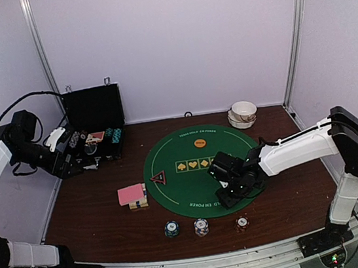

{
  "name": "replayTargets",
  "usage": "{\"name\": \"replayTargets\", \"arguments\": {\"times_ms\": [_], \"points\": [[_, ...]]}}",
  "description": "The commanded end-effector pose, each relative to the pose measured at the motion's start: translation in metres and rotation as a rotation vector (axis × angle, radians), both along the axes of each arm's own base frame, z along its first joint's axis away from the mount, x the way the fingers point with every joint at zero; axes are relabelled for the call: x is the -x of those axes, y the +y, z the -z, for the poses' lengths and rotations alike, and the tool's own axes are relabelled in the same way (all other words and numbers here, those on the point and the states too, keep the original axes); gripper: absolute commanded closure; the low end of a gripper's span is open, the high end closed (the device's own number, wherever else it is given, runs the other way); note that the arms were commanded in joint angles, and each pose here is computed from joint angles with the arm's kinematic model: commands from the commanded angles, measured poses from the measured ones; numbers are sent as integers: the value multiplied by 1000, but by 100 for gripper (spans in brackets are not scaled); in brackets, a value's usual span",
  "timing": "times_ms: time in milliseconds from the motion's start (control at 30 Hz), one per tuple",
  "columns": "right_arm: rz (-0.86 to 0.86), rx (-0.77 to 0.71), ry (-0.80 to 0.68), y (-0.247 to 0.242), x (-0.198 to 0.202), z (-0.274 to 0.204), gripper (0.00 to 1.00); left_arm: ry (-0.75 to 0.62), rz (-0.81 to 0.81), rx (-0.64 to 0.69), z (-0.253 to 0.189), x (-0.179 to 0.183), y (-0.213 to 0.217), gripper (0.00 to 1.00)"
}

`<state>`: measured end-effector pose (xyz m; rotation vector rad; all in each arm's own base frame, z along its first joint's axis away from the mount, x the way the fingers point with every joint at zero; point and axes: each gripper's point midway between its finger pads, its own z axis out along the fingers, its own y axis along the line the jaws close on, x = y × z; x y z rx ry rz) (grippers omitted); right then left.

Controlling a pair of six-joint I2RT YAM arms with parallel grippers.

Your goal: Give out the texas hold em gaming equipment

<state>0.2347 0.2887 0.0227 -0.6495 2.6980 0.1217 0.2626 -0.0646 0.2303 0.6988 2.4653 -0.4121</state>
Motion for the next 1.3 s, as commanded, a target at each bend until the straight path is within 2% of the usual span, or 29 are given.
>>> {"name": "replayTargets", "arguments": {"times_ms": [0, 233, 267, 367, 533, 633, 900, 1100, 1267], "points": [[61, 95, -27, -38, -7, -1, 50, -47, 8, 12, -15, -1, -1, 2], [60, 113, -28, -42, -11, -1, 49, -47, 9, 15, -16, -1, -2, 3], [60, 113, -28, -42, -11, -2, 47, -47, 10, 16, -16, -1, -2, 3], [55, 108, -26, -42, -10, -8, 31, -41, 13, 14, -16, 0, -2, 3], [32, 59, -36, -36, -6, -37, 16, -37, 18, 7, -15, 1, -1, 2], [-3, 38, -27, -32, 7, -55, 14, -39, 19, 2, -16, 2, -1, 3], [-77, 6, 66, -37, 72, -71, 11, -43, 27, 0, -18, 2, -1, 3], [-137, -2, 127, -29, 102, -63, 15, -42, 27, 3, -20, 1, -1, 2], [-166, 41, 159, -25, 111, -42, 16, -42, 28, 7, -21, 2, -2, 2]]}}
